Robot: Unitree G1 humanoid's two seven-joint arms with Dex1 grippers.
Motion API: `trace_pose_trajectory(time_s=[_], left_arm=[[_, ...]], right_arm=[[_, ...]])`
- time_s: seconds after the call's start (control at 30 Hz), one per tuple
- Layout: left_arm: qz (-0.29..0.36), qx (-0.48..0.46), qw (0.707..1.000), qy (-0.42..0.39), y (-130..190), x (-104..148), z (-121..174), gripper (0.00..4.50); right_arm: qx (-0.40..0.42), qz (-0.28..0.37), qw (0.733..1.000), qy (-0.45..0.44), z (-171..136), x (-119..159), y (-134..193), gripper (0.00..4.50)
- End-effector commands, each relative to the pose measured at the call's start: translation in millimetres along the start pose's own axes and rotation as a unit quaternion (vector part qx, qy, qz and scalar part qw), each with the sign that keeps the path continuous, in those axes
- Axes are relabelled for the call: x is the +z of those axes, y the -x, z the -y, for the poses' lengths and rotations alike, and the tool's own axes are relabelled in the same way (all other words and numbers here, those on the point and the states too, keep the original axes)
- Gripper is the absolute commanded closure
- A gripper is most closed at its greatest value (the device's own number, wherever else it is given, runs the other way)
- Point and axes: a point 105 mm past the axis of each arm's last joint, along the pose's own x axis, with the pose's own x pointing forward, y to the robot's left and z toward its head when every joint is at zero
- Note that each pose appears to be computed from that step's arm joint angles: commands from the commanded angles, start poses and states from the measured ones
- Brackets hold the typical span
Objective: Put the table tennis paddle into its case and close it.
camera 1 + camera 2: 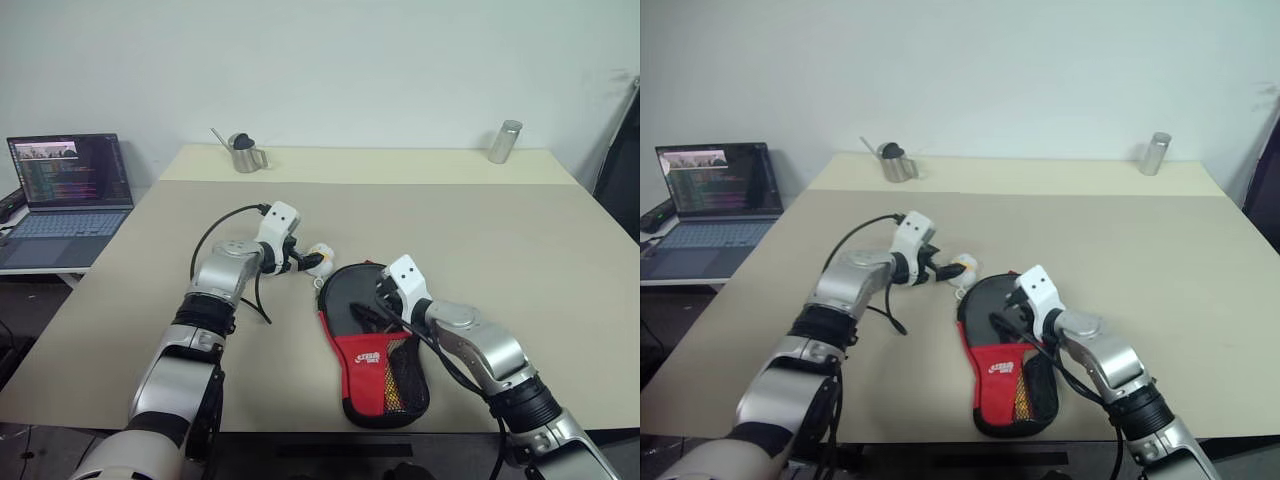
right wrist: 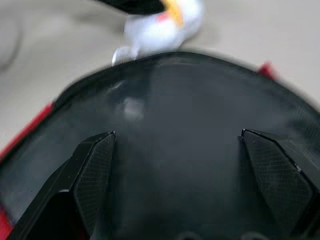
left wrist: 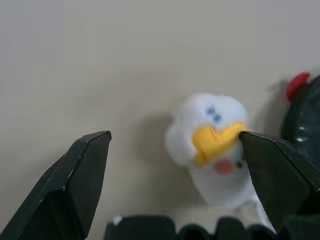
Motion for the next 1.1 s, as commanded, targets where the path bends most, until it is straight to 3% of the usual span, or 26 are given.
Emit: trace_pose_trajectory(time_s=[0.03, 0.3, 0.67, 0.77, 0.97, 1.1], left_arm=[[0.006, 0.000, 1.000, -0.015, -1.5, 11.9, 3.9, 0.00], [-0.073, 0.068, 0.995, -0.021, -8.4, -18.9, -4.8, 0.00], [-0.069, 0.083, 0.994, 0.008, -20.4, -26.7, 1.5, 0.00], [-0.061, 0.085, 0.994, -0.033, -25.5, -24.9, 4.9, 0.57], [-0.044, 0.106, 0.992, -0.057, -28.5, -14.7, -1.7, 2.73], [-0.034, 0.150, 0.984, -0.093, -28.2, -3.3, -18.6, 3.90]], right_arm=[[0.015, -0.030, 0.999, -0.013, -9.0, -13.3, -0.9, 0.06], [0.021, -0.029, 0.999, -0.010, -12.6, -10.8, -1.0, 0.06], [0.027, -0.033, 0.999, -0.008, -15.6, -11.2, -1.5, 0.06], [0.026, -0.036, 0.999, -0.006, -15.0, -11.1, -2.2, 0.00], [0.035, -0.054, 0.998, -0.004, -18.4, -17.0, -2.1, 0.00], [0.047, -0.069, 0.996, -0.003, -23.5, -22.0, -2.0, 0.00]])
